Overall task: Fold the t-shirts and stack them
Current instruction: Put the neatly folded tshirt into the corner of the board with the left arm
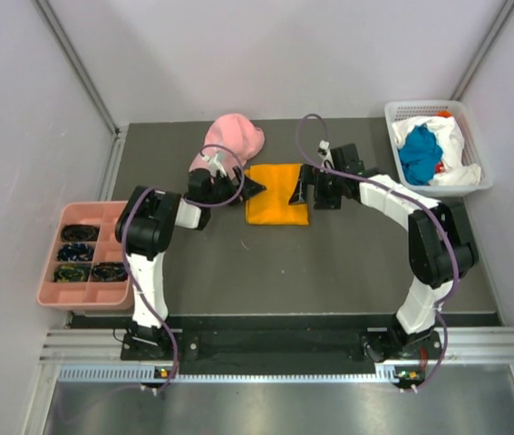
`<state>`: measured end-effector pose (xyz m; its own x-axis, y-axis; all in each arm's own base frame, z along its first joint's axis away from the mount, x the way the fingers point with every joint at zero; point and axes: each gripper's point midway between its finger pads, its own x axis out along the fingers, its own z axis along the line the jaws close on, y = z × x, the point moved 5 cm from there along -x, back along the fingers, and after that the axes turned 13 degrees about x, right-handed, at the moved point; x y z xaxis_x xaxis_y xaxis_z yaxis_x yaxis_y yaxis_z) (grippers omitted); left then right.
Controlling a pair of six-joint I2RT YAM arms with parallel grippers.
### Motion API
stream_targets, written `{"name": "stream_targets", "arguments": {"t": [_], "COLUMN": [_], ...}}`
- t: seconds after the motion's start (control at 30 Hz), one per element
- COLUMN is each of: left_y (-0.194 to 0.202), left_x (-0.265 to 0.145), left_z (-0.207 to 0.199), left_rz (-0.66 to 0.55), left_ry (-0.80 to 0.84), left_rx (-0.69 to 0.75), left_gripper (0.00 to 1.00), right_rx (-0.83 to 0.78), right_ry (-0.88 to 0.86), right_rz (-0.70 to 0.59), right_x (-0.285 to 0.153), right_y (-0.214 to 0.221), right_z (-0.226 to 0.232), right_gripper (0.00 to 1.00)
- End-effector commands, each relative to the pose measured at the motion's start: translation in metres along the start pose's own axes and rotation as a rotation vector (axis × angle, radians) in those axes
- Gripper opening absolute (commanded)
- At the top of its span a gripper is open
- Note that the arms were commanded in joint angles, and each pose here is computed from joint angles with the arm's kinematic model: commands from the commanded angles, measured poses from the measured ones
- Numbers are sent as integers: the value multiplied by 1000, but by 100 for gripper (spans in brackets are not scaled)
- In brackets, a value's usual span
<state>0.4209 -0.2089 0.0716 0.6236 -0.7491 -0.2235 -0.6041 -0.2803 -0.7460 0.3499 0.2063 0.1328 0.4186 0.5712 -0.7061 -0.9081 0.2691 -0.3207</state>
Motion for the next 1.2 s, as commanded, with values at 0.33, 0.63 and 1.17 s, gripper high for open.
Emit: {"name": "stream_targets", "arguments": {"t": [0.33,0.63,1.17], "left_y": [64,67,1], "left_x": [10,13,-42], "left_z": [29,27,11], "left_rz": [178,192,306], "left_ry": [-58,-22,-426], "left_rx": [-97,-116,239], "left_gripper": [49,0,0], "right_rx": [-19,-17,12], "right_ry": [-20,-13,-35], "right_rz": [-20,-11,33], "right_x": [0,0,12], "right_y": [-6,1,17], "right_z": [10,4,-8], "right_gripper": [97,97,97]}}
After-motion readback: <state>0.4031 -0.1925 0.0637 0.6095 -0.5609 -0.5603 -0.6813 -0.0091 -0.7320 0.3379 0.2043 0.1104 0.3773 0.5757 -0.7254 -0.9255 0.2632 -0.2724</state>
